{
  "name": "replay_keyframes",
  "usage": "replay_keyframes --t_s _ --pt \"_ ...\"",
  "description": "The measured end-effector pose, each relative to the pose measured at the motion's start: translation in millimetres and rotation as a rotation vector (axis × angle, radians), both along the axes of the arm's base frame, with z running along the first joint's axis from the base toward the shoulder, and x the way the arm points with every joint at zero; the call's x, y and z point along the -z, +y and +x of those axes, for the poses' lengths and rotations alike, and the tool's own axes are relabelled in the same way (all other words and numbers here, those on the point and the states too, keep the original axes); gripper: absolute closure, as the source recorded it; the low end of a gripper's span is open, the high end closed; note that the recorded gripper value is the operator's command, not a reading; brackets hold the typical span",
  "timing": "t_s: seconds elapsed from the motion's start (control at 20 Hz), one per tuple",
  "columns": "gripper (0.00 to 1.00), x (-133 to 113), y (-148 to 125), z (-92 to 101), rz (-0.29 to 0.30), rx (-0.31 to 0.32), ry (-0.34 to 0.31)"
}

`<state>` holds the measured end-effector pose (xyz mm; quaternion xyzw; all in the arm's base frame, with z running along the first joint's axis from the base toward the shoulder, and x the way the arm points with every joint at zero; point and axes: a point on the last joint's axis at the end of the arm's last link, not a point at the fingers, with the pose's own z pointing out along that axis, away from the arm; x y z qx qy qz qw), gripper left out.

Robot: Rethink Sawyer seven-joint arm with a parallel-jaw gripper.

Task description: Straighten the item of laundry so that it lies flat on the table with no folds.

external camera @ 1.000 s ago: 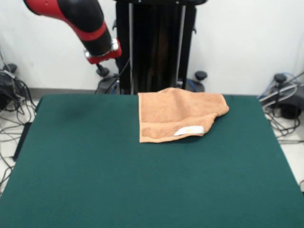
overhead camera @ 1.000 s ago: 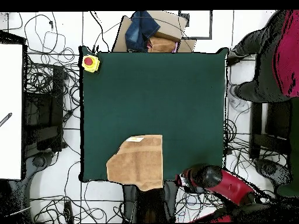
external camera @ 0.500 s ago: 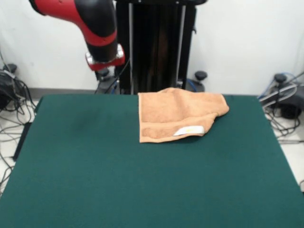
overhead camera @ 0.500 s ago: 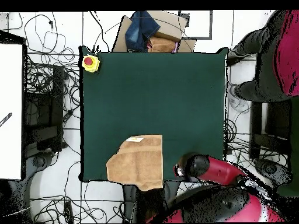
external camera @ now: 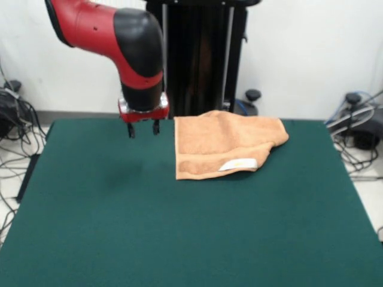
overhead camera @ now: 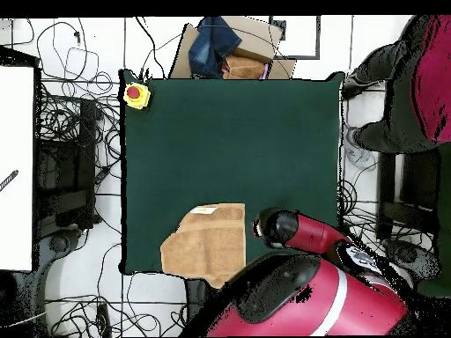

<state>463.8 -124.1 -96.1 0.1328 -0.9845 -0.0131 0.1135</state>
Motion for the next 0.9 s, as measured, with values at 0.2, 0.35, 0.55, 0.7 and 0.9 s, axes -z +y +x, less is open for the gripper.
replay_keyframes --t_s 0.2,0.35,0.55,0.7,0.9 --pt "0.0 -2 -1 20.8 0.001 0.075 -0.057" --pt "0.0 -5 0 29.7 0.004 0.102 -0.077" --pt "0.0 -17 5 43.4 0.014 0.164 -0.103" --pt "0.0 -30 14 52.4 0.031 0.217 -0.117" --pt "0.0 -37 25 60.7 0.038 0.273 -0.122"
